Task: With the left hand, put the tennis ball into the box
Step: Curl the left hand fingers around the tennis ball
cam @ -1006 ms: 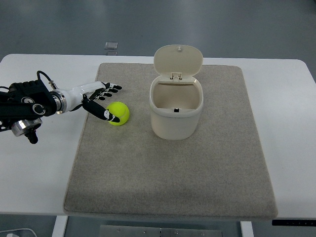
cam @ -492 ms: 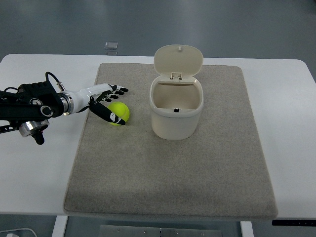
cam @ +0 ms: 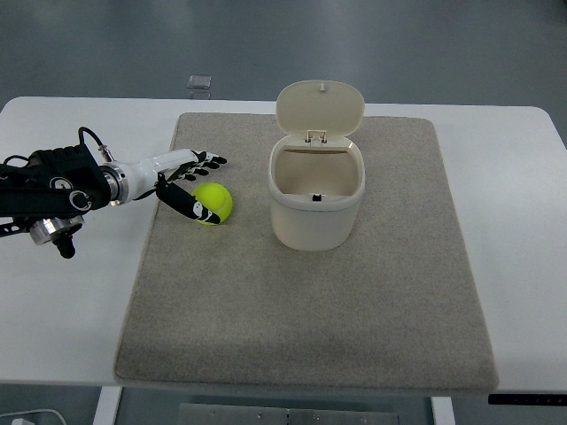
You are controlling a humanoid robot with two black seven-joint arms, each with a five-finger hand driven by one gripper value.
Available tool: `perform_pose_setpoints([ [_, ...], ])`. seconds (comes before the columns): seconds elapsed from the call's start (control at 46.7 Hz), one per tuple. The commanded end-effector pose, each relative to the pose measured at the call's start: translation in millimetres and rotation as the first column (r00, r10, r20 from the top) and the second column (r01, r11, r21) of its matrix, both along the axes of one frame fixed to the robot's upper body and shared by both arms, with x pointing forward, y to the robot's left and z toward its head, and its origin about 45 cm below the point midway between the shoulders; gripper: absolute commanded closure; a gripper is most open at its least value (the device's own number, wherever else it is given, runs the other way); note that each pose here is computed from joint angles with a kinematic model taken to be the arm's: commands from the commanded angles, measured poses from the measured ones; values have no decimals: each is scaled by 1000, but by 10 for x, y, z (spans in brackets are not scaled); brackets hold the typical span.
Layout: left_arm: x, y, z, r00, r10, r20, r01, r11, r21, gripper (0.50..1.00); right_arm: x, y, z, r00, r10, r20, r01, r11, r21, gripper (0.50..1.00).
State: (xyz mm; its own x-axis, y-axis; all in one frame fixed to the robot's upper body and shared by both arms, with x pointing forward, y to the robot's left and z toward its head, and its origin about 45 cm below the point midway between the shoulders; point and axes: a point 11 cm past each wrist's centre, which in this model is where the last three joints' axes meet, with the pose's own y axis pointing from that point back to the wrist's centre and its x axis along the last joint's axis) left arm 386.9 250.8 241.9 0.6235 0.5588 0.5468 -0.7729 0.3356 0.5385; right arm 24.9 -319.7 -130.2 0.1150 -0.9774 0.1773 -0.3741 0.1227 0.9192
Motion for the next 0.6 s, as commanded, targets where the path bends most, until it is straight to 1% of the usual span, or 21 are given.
perform_pose_setpoints([
  [0.0, 24, 20, 6, 1000, 1, 9, -1, 1000, 9, 516, 0, 0, 0, 1000, 0, 0, 0, 1000, 0, 562],
  [0.15, -11, 26, -72, 1000, 3, -8, -3, 1000, 9, 516, 0, 0, 0, 1000, 0, 0, 0, 1000, 0, 560],
  [0.578, -22, -21, -79, 1000, -8, -12, 8, 1000, 4, 519, 0, 0, 0, 1000, 0, 0, 0, 1000, 0, 562],
])
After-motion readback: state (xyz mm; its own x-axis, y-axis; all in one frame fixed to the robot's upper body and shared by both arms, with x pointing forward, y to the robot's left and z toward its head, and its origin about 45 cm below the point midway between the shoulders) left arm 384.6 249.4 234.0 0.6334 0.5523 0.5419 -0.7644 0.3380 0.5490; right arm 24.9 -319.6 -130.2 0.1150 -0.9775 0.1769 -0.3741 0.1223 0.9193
